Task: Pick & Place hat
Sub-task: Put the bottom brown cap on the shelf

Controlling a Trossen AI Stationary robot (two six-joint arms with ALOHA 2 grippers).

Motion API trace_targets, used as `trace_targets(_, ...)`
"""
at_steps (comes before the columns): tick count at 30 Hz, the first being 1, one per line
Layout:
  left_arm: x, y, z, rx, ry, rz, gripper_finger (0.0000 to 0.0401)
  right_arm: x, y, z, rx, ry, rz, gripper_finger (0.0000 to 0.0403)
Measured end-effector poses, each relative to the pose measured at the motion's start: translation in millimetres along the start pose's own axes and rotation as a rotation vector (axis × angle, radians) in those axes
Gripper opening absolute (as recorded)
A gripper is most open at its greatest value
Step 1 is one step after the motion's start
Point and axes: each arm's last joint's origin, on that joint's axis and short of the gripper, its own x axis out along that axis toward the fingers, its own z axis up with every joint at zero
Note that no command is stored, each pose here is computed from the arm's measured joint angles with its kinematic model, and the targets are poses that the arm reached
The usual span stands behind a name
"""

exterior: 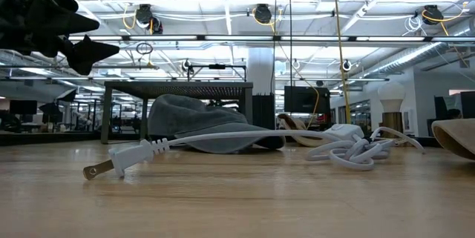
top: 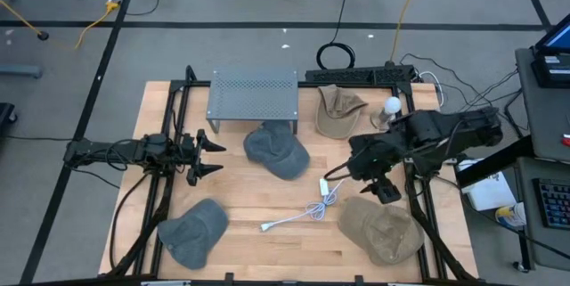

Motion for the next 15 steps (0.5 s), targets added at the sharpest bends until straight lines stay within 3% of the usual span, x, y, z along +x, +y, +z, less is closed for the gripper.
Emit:
trace_targets(7,0.0,0.0,0.0,0.0,0.0,0.0,0.0311,24.1,-2.7,11.8,-0.133,0.062,0.103,0.0253)
trace_targets(15,0.0,0.0,0.0,0.0,0.0,0.0,0.0327,46.6,-6.9,18.1,-0.291,0.126,0.089,0.0253)
